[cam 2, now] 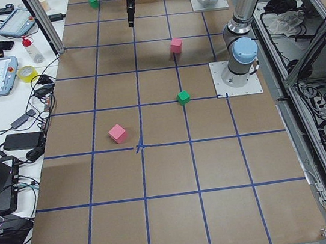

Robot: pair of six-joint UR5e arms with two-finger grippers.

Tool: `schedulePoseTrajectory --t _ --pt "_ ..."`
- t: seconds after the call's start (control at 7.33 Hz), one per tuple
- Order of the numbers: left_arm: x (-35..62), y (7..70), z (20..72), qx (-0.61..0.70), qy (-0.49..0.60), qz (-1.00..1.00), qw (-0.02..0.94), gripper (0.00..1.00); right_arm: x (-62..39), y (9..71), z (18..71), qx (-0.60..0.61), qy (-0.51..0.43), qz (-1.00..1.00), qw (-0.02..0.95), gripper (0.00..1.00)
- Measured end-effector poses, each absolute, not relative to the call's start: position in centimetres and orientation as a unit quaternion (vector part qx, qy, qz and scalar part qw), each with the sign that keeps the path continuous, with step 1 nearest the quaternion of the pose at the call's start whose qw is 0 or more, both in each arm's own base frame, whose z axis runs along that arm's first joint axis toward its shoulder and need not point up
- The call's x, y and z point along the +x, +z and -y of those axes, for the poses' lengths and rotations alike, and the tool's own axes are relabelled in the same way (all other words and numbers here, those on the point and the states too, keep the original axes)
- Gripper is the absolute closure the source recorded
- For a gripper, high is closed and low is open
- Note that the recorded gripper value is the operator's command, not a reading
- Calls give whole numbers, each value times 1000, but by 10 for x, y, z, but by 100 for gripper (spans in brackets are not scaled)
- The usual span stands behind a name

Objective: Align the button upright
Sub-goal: 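Lift the button out of the tray and carry it to the table center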

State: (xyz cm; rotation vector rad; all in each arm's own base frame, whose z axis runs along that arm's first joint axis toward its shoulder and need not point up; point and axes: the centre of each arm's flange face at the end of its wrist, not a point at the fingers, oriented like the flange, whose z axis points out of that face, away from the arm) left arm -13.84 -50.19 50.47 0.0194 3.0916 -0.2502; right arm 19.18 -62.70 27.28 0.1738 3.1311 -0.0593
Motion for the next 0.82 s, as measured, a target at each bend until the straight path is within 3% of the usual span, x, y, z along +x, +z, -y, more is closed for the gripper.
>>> schedulePoseTrajectory --t 0.41,0.82 --pt "-138 504 502 6 -80 -997 20 0 317 232 636 -24 -49 -998 19 100" --pt "-139 503 502 6 -79 -997 19 0 361 213 632 -52 -48 -996 47 100"
